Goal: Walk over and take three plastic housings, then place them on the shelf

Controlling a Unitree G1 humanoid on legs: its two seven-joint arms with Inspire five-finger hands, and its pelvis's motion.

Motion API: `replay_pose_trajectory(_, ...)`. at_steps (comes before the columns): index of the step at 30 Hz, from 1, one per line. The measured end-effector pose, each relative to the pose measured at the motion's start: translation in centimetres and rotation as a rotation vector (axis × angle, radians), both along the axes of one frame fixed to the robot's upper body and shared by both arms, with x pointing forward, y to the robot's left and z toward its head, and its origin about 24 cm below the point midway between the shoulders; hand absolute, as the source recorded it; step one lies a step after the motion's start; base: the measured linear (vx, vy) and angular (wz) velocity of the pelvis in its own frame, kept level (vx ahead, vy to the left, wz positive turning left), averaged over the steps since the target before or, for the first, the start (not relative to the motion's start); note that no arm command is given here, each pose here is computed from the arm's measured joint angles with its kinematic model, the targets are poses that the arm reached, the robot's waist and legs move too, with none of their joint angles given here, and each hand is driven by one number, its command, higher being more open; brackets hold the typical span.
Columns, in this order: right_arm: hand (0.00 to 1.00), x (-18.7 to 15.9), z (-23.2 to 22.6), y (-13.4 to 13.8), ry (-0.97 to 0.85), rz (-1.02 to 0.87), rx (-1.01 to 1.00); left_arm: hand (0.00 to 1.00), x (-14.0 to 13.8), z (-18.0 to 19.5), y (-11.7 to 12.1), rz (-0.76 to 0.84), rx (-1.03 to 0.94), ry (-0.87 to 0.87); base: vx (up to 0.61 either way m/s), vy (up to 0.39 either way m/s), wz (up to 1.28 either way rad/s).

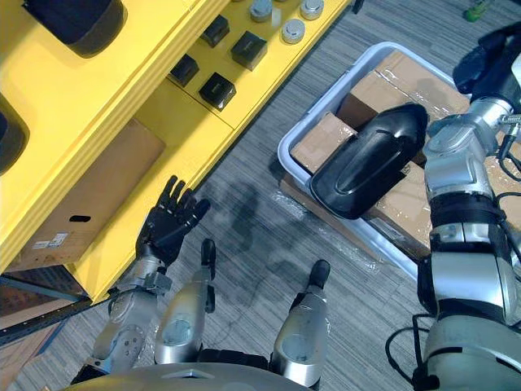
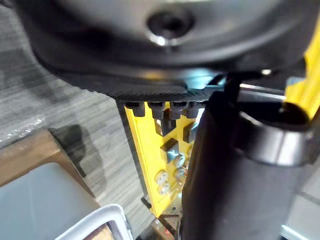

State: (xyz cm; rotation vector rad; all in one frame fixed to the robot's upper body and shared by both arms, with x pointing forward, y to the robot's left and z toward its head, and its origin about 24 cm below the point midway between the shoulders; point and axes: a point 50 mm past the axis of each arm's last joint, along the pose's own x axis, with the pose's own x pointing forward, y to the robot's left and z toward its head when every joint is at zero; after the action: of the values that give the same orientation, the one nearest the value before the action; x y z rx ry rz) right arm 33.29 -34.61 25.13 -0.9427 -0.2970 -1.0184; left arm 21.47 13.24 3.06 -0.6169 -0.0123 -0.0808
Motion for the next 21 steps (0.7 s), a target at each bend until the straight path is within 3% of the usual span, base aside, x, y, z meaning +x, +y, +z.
replay_pose_trajectory(4,1.00,-0.9,-5.0,2.0,-0.007,0.137,0.140,1.00,0.1,0.9,0.0,-0.003,0.002,-0.042,0.04,-0.025,-0.18)
replay_pose_trajectory(7,1.00,-2.8,-12.8,5.5,-0.018,0.284,0.467,1.00,0.2,1.6,0.2,0.010,0.036,-0.072,0.03,-0.007,-0.26)
replay_pose_trajectory(10,1.00,-5.0,-17.5,8.7,-0.102,0.451,0.821,1.00,0.1,1.4,0.4,0.014,0.074,-0.061,0.00,-0.001,-0.40)
replay_pose_trajectory(12,1.00,-6.7,-20.0,9.6,-0.285,0.636,1.200,1.00,0.0,1.0,0.2,0.022,0.062,-0.045,-0.01,-0.007,-0.25)
replay_pose_trajectory(16,1.00,-9.1,-22.2,8.9,-0.688,0.972,1.601,1.00,-0.7,-0.4,1.0,0.043,0.077,0.007,0.03,-0.025,-0.18)
replay_pose_trajectory(20,1.00,-10.1,-22.4,8.9,-0.832,1.221,1.667,1.00,-1.5,-1.3,1.6,0.038,0.091,0.046,0.04,-0.012,-0.02)
replay_pose_trajectory(21,0.00,-10.1,-22.3,9.3,-0.822,1.306,1.664,1.00,-1.6,-1.4,1.8,0.036,0.093,0.045,0.00,0.000,0.00)
